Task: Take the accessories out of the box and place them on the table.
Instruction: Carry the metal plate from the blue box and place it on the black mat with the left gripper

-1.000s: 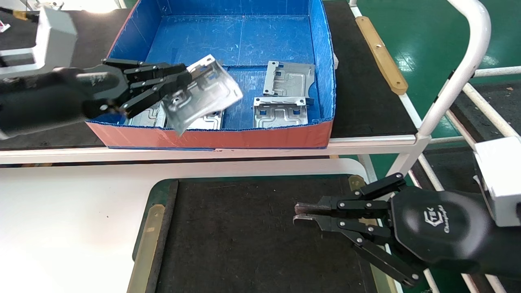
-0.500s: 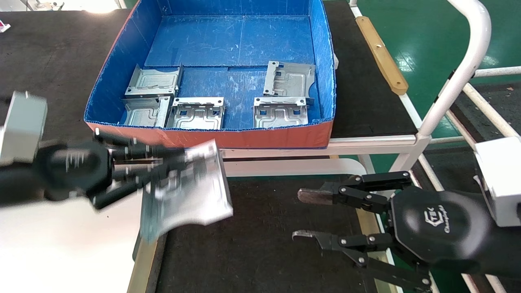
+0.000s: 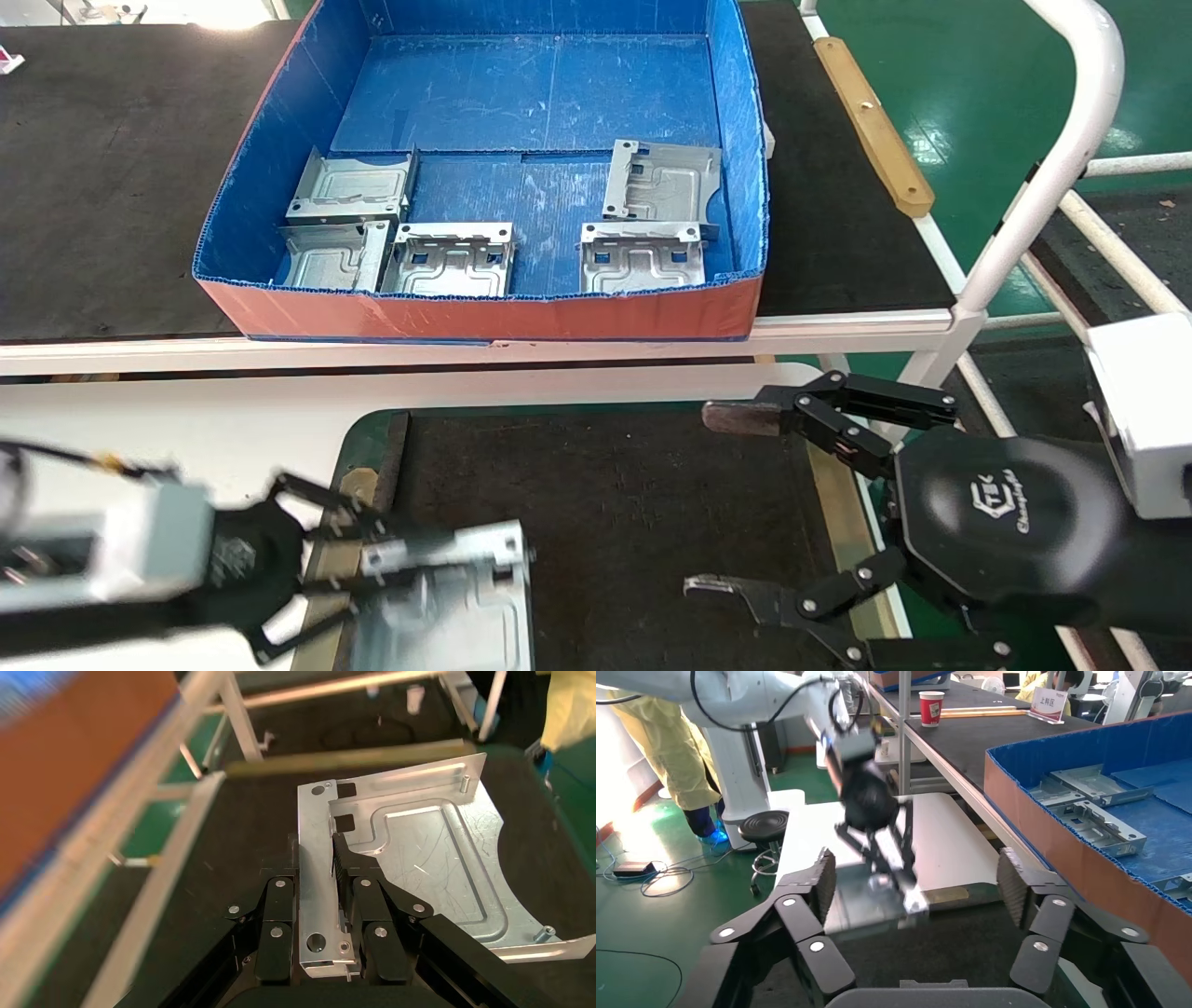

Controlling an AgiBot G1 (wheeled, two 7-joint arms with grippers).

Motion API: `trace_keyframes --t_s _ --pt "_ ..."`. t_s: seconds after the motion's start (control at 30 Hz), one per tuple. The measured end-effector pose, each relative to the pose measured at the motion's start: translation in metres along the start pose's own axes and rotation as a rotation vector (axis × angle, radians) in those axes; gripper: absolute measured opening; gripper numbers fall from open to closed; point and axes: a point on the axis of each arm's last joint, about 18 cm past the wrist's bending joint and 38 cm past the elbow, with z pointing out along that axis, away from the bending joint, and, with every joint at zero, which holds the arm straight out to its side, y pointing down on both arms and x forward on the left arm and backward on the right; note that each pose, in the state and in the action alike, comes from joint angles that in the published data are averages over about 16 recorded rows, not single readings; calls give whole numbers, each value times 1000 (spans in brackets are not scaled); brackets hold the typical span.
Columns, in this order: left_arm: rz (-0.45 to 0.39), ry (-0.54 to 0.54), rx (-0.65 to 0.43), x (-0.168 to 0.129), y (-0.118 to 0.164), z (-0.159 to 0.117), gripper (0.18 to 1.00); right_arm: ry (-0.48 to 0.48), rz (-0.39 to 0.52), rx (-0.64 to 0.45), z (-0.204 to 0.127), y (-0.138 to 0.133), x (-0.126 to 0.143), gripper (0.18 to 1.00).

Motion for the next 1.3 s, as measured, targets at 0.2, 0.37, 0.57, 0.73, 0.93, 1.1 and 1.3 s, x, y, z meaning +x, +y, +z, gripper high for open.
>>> trace_keyframes --t_s 0.2,0.37,0.57,0.73,0.93,1.1,1.3 --pt "15 -10 1 14 26 27 271 0 0 0 0 0 0 847" --pt "13 -27 26 19 43 50 271 0 0 0 0 0 0 919" --pt "25 -38 46 18 64 75 271 0 0 0 0 0 0 971" --pt "48 -51 23 9 82 96 271 0 0 0 0 0 0 994" --pt "88 -56 -29 -5 97 121 271 0 0 0 0 0 0 1001" --pt "123 -48 -59 -14 101 139 271 0 0 0 0 0 0 1001" --pt "159 -12 -48 -15 96 158 271 0 0 0 0 0 0 1001"
